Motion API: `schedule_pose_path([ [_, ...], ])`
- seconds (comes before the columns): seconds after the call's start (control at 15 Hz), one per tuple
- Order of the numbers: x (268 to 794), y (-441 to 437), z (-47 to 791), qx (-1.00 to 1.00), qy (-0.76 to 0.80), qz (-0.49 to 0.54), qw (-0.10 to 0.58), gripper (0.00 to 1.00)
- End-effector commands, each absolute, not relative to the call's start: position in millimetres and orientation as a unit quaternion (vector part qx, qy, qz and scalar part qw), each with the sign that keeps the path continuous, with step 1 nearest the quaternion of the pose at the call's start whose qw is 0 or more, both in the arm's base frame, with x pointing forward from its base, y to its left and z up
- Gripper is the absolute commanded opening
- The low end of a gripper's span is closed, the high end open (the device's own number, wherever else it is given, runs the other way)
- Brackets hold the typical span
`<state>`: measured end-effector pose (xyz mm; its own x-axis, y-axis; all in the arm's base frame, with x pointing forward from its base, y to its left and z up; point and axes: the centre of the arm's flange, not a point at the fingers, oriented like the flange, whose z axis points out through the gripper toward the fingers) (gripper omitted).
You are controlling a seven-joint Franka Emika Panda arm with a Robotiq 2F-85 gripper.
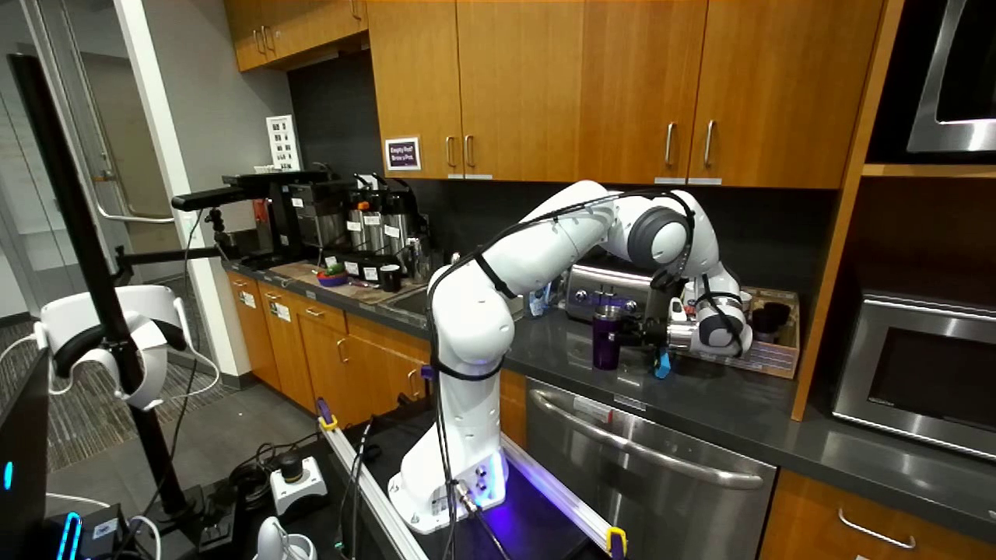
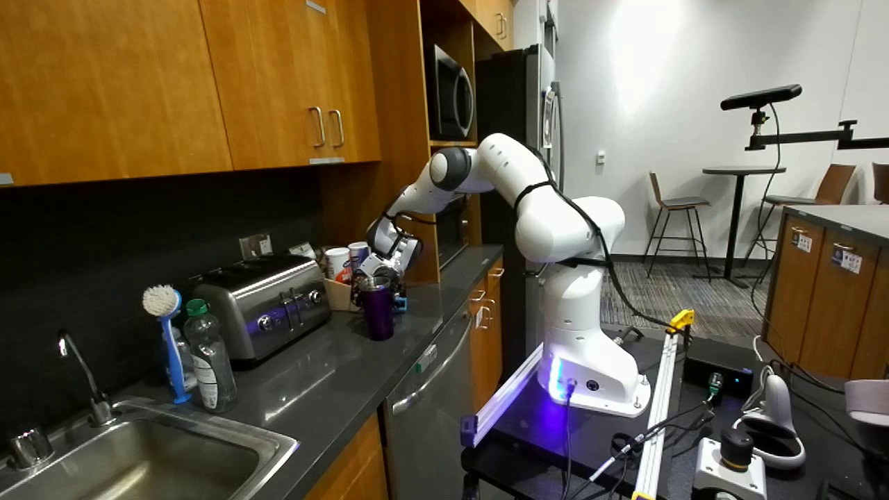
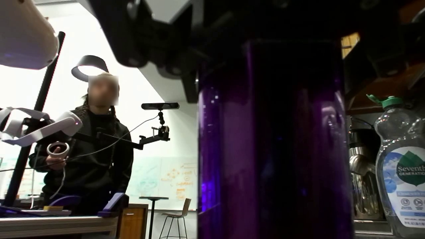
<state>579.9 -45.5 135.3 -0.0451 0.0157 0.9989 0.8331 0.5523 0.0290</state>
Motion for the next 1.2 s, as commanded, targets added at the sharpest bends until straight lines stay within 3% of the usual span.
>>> schedule_pose_path([
  [0.0, 577.9, -46.2, 136.6, -0.329, -0.643, -0.337, 0.604, 1.00],
  [1.13, 582.6, -47.3, 130.6, -0.348, -0.638, -0.360, 0.585, 1.00],
])
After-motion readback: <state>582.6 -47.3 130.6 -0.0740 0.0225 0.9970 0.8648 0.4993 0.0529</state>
